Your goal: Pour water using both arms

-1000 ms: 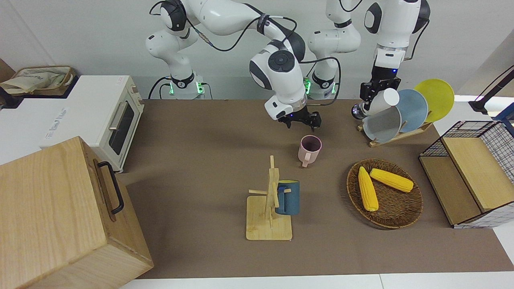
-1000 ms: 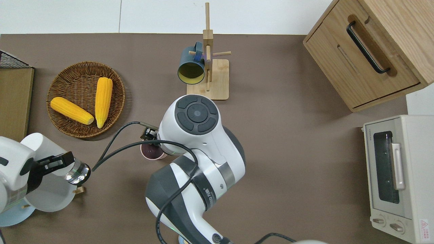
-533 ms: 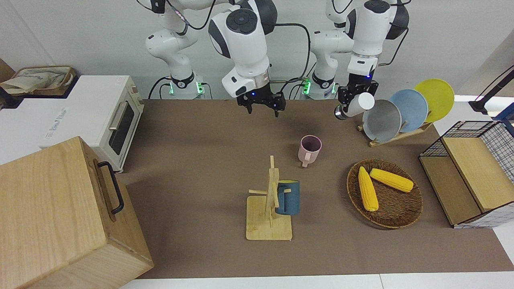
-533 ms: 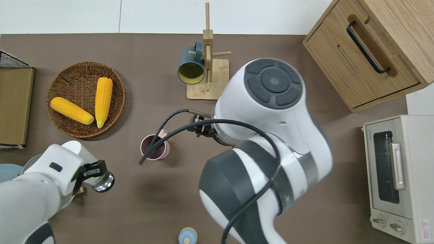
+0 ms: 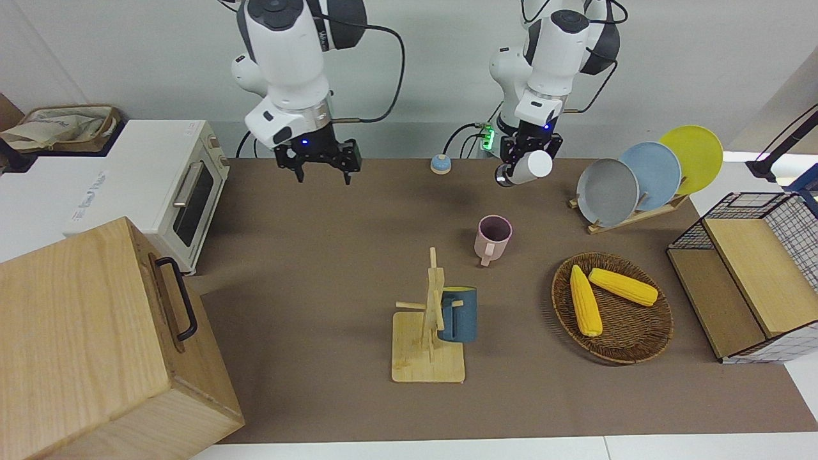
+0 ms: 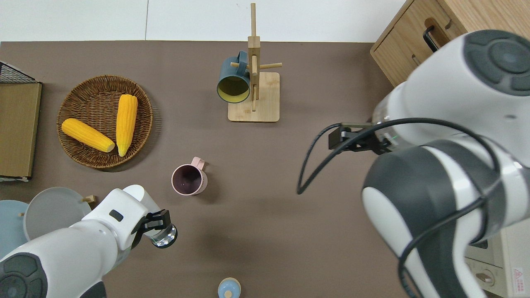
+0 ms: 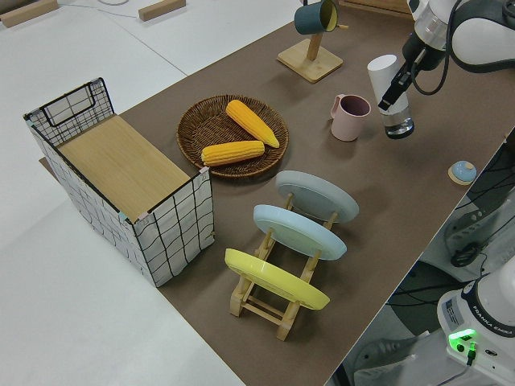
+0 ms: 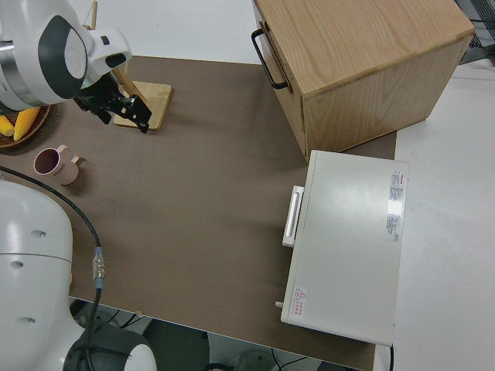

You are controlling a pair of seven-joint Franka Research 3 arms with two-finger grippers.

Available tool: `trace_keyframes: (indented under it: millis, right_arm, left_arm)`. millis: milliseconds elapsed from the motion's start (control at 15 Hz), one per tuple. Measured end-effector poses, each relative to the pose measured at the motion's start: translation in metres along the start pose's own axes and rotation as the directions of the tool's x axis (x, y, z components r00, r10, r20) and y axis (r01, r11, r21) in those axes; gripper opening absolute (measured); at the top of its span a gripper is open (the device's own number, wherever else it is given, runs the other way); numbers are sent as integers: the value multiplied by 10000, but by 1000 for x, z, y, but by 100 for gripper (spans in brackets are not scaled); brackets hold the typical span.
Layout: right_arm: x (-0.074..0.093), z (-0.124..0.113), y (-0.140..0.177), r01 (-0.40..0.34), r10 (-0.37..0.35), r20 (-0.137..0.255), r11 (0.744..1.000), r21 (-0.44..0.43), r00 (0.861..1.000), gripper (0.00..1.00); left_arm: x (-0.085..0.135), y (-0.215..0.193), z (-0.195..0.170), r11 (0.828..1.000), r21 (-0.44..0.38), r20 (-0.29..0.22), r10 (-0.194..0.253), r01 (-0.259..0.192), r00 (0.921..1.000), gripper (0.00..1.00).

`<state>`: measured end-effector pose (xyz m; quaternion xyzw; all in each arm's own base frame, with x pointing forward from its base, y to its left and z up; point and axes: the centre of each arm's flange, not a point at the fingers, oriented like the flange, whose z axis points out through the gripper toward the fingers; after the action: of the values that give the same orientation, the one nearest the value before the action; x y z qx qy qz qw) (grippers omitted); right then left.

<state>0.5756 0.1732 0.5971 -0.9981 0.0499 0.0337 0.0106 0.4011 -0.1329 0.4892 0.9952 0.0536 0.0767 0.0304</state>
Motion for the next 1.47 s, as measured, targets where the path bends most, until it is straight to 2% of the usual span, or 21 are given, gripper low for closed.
trace_keyframes:
  millis: [133,267,533,1000,1267,1467]
  right_arm:
    - [9,-7,45,425,-425,-77,9991,19,9991,99]
    - [15,-11,76,763,-762,-139,9971,15,9970,99]
    - [22,-15,112,562,-562,-220,9984,-21,9982,99]
    - [22,-27,120,446,-445,-461,9990,10,9979,99]
    - [22,-28,121,423,-422,-480,9991,8,9980,99]
    - [21,-28,121,420,-419,-498,9991,6,9979,99]
  left_arm:
    - [-5,8,5,9999,-110,171,134,-133,9998,63]
    - [-9,18,16,9994,-88,414,344,-341,9985,63]
    - [-10,32,43,9981,-65,830,616,-613,9946,63]
    - [-4,39,68,9977,-14,1291,679,-683,9893,63]
    - [3,44,69,9973,74,1810,707,-733,9809,63]
    - [9,47,76,9972,69,1981,711,-739,9776,63]
